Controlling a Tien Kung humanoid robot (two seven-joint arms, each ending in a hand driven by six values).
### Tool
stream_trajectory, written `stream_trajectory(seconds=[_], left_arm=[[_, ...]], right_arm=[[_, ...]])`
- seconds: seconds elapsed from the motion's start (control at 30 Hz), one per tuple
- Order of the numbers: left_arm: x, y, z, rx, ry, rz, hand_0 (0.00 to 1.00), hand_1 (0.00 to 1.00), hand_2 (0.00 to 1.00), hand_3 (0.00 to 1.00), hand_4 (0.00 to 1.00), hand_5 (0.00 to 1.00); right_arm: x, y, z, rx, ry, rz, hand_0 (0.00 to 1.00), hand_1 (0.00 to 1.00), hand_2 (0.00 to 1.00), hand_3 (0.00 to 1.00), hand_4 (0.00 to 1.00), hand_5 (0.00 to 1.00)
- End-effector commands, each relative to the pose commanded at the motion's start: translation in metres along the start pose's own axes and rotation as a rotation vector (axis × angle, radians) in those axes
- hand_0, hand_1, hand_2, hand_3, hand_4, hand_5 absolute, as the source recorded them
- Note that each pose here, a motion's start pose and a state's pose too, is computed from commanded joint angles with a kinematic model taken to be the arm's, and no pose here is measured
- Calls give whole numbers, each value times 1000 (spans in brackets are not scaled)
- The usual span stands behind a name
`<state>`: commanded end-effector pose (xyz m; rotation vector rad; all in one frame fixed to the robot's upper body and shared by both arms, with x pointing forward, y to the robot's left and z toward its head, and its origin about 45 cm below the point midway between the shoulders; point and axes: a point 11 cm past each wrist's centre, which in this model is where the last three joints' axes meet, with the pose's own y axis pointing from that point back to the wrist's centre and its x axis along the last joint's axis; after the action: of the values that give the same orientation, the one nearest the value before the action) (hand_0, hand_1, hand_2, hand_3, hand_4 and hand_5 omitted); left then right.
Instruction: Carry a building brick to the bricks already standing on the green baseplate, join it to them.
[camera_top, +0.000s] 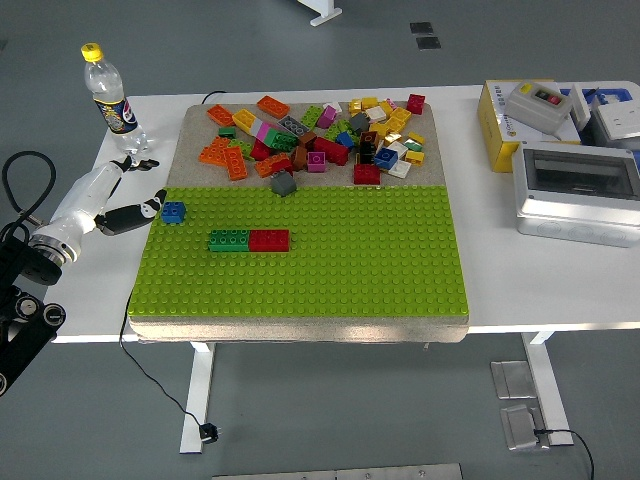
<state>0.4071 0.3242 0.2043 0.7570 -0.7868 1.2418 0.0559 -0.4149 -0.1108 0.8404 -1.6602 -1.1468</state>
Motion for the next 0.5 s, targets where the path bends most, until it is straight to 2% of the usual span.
stream_trajectory(seconds=[0.23,0.27,0.43,0.47,0.5], left_arm=[[1,-4,-10,15,-41,-5,945,880,819,795,603,390],[0,-5,-11,17,-55,-11,970,925,886,803,631,338],[-2,-13,-13,30,-128,-22,970,925,886,803,631,338],[-2,-14,-13,33,-144,-18,998,934,904,840,670,293],[-2,-16,-14,38,-162,-13,998,934,904,840,670,293]], right_arm=[[1,0,-2,4,0,1,732,727,782,748,416,897],[1,0,-2,4,0,1,733,726,782,747,416,897],[1,0,-4,7,4,1,733,726,782,747,416,897],[1,0,-4,8,4,0,732,724,781,747,416,898],[1,0,-4,8,5,0,732,724,781,747,416,898]])
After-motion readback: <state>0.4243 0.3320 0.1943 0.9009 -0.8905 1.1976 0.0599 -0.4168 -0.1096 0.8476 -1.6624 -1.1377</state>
